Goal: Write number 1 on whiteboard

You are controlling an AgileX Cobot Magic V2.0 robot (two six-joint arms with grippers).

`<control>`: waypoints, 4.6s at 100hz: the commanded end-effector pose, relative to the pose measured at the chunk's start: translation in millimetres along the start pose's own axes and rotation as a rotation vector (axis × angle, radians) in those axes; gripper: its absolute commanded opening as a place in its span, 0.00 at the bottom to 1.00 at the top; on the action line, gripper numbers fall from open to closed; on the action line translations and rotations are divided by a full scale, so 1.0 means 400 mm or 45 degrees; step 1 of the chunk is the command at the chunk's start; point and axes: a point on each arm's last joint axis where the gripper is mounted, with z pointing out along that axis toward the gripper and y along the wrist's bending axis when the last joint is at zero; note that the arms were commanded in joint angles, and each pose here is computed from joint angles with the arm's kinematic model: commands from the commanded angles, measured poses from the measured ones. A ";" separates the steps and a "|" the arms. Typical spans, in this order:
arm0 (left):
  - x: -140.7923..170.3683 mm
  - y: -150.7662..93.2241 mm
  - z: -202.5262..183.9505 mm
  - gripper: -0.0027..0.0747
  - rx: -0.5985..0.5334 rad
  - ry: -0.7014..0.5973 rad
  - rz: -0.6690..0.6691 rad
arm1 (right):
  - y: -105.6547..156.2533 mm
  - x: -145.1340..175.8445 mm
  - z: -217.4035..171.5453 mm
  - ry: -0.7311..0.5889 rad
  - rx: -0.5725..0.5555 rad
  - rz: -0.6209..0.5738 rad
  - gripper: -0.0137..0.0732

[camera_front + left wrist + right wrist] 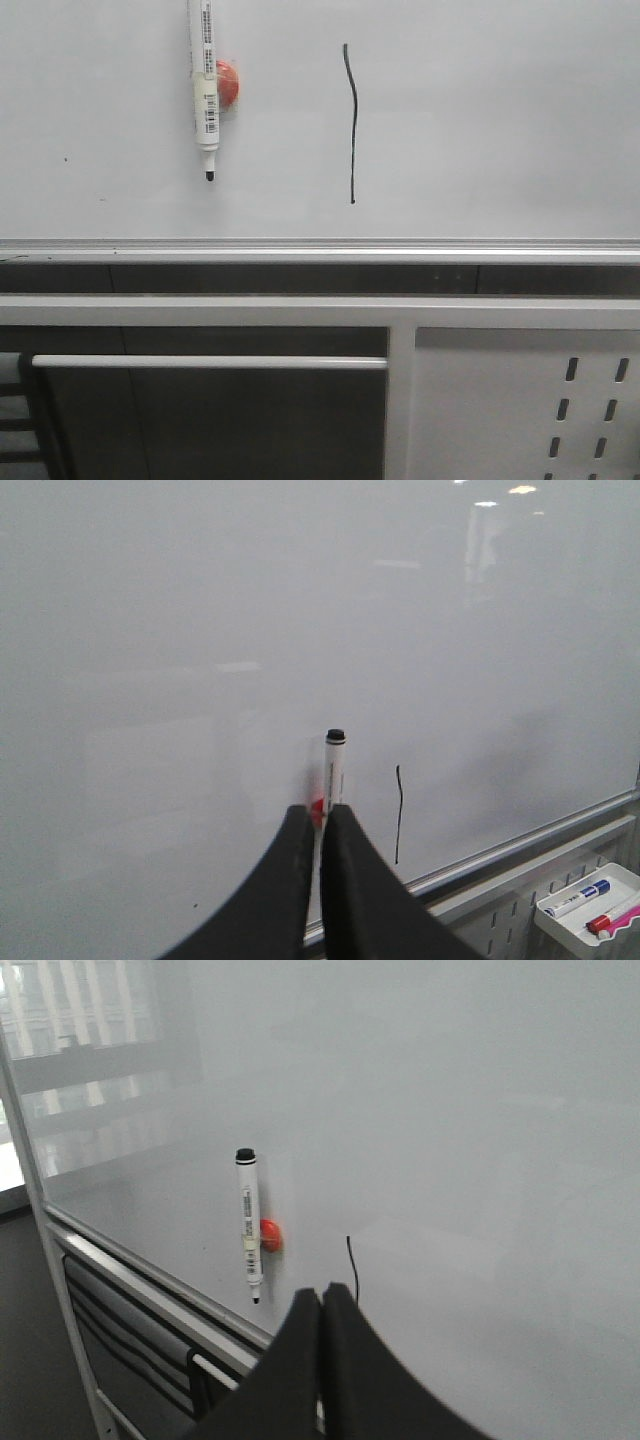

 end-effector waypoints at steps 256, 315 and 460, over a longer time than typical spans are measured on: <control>0.391 0.044 0.085 0.01 -0.599 0.297 -0.079 | -0.009 -0.023 -0.013 -0.054 0.010 -0.009 0.07; 0.391 0.044 0.085 0.01 -0.599 0.297 -0.079 | -0.011 -0.010 0.019 -0.036 0.130 -0.246 0.07; 0.391 0.044 0.085 0.01 -0.599 0.297 -0.079 | -0.084 0.367 -0.109 0.292 0.883 0.031 0.07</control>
